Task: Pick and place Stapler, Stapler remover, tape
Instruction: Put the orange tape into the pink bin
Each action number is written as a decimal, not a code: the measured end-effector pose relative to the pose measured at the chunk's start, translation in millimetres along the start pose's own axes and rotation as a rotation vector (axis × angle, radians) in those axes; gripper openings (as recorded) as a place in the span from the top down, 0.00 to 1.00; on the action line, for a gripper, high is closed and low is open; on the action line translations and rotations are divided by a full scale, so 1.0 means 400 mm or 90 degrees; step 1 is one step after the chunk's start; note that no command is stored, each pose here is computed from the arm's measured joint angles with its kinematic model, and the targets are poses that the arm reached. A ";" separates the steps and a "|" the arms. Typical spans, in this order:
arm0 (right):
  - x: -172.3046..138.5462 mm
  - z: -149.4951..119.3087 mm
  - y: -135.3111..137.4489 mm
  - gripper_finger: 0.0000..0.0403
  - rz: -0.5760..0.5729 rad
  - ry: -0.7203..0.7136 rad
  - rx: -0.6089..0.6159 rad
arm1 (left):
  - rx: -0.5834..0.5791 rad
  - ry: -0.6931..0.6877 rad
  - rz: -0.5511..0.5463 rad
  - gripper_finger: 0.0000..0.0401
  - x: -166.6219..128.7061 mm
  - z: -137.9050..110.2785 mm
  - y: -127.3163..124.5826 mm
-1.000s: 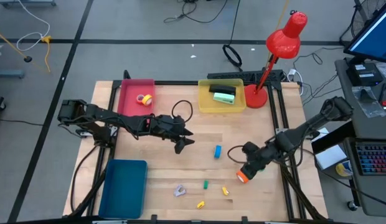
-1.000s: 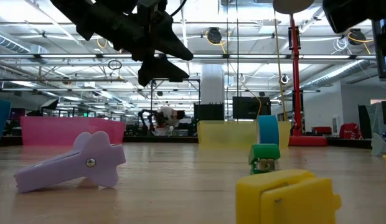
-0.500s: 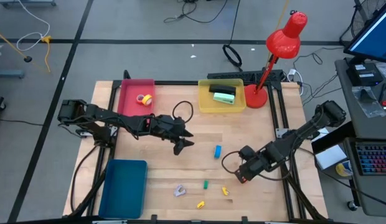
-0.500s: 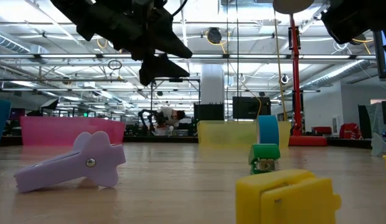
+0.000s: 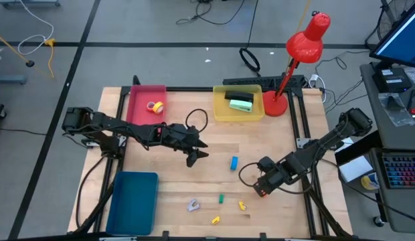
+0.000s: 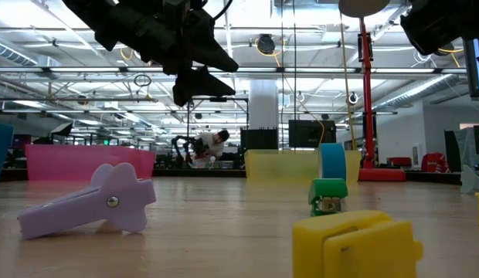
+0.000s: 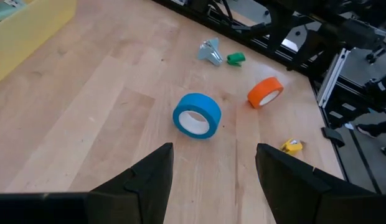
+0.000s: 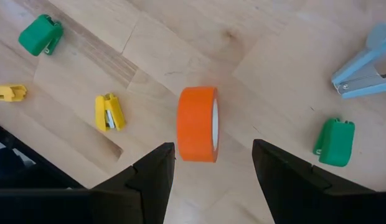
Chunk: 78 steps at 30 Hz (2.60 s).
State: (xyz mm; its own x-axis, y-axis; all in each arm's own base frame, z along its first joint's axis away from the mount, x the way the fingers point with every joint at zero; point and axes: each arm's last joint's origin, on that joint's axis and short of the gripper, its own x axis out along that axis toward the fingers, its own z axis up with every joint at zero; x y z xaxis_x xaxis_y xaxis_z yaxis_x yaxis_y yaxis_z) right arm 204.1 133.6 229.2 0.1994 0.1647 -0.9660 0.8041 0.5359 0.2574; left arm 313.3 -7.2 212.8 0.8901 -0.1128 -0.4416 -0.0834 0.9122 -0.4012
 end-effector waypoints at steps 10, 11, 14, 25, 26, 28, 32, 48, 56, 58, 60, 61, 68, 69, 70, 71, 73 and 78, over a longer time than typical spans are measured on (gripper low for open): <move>0.000 0.000 0.000 0.48 0.000 0.000 -0.034 | -0.002 0.000 0.001 0.44 0.000 0.000 0.000; 0.000 0.000 0.000 0.48 0.000 0.000 -0.043 | -0.004 0.000 0.001 0.44 0.000 0.000 0.000; 0.000 0.000 0.000 0.48 0.000 0.000 -0.055 | -0.005 -0.001 0.002 0.44 0.000 0.000 0.000; 0.000 0.000 0.001 0.48 0.003 0.001 -0.042 | -0.007 -0.001 0.003 0.44 0.000 0.000 0.000; 0.000 0.000 0.001 0.48 0.003 0.001 -0.041 | -0.007 -0.001 0.003 0.44 0.000 0.000 0.000; 0.000 0.000 0.001 0.48 0.004 0.004 -0.041 | -0.006 -0.001 0.003 0.44 0.000 0.000 0.000; 0.000 -0.002 0.002 0.48 0.006 0.017 -0.040 | -0.006 -0.002 0.004 0.44 0.000 0.000 0.000; 0.042 0.003 -0.003 0.48 0.043 0.032 -0.052 | -0.006 -0.001 0.004 0.44 0.000 0.000 0.000; 0.089 0.015 -0.022 0.48 0.077 0.088 -0.045 | -0.005 0.000 0.004 0.44 0.000 0.000 0.001; 0.095 0.019 -0.024 0.48 0.082 0.087 -0.047 | -0.005 0.000 0.005 0.44 0.000 0.000 0.001; 0.096 0.022 -0.026 0.48 0.083 0.085 -0.046 | -0.006 0.002 0.005 0.44 0.000 -0.001 0.001; 0.098 0.023 -0.028 0.48 0.081 0.085 -0.047 | -0.006 0.003 0.006 0.44 0.000 -0.001 0.001; 0.112 0.023 -0.042 0.48 0.070 0.085 -0.061 | -0.007 0.003 0.006 0.44 0.000 -0.001 0.001; 0.117 0.023 -0.044 0.48 0.072 0.085 -0.064 | -0.006 0.003 0.006 0.44 0.000 -0.001 0.001; 0.122 0.023 -0.047 0.48 0.076 0.085 -0.066 | -0.006 0.003 0.006 0.44 0.000 -0.001 0.001; 0.127 0.023 -0.050 0.48 0.079 0.084 -0.070 | -0.006 0.003 0.006 0.44 0.000 -0.001 0.001; 0.135 0.023 -0.054 0.48 0.083 0.083 -0.072 | -0.007 0.003 0.006 0.44 0.000 -0.001 0.001; 0.152 0.023 -0.073 0.49 0.071 0.085 -0.070 | -0.009 0.003 0.006 0.44 0.000 -0.001 0.001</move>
State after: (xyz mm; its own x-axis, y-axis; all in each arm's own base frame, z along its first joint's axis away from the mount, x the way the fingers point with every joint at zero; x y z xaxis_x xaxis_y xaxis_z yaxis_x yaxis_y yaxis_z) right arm 197.9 120.3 162.8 0.2019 0.3328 -0.9212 0.7137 0.5942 0.3710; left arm 312.9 -7.0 212.3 0.8870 -0.1063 -0.4493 -0.0981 0.9075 -0.4083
